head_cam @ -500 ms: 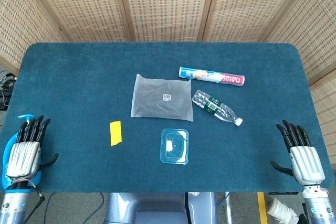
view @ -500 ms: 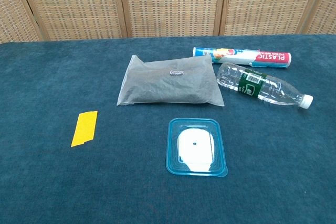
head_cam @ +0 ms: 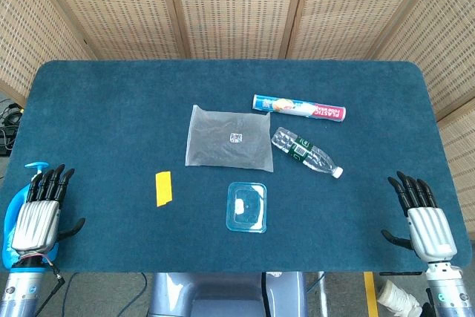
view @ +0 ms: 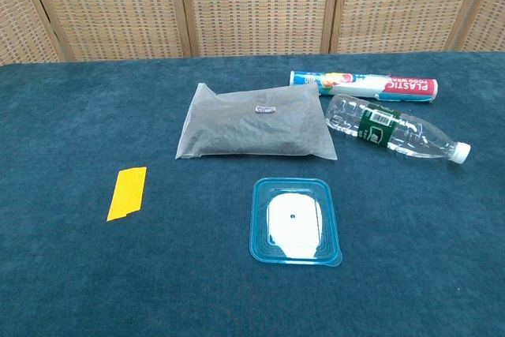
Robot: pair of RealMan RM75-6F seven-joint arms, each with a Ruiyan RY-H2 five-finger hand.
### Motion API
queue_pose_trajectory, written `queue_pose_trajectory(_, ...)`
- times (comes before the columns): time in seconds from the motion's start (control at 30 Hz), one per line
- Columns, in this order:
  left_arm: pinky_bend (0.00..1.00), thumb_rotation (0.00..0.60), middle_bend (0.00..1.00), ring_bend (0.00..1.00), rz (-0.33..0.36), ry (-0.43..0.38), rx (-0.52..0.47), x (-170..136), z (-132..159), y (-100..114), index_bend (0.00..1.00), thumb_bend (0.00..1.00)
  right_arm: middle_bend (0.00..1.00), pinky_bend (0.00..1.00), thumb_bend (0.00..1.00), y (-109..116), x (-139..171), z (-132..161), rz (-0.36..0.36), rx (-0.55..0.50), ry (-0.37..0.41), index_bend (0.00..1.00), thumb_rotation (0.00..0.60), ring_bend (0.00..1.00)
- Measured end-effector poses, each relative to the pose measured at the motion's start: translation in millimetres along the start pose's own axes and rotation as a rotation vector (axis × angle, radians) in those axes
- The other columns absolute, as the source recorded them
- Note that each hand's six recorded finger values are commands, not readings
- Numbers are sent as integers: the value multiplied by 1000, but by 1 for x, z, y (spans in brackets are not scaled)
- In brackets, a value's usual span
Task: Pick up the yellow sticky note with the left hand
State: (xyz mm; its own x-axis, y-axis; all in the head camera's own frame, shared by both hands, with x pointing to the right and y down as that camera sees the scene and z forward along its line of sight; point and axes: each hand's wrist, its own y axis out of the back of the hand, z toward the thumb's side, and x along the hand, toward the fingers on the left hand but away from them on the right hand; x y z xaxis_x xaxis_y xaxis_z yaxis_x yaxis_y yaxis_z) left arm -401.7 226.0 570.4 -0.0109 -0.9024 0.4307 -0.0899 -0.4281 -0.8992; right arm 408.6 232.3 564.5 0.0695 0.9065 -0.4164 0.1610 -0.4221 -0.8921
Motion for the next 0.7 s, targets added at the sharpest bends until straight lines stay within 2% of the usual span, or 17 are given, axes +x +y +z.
queue_pose_trajectory(0.47, 0, 600, 0, 0, -20, -22, -2, -1, 8, -7, 0, 221, 0, 0, 0, 1, 1, -1, 6, -8, -7, 0, 600, 0)
queue_pose_trajectory(0.7, 0, 600, 0, 0, -50, -56, -27, 5, 25, -19, 0, 228, 0, 0, 0, 1, 1, -3, 10, -13, -9, 0, 600, 0)
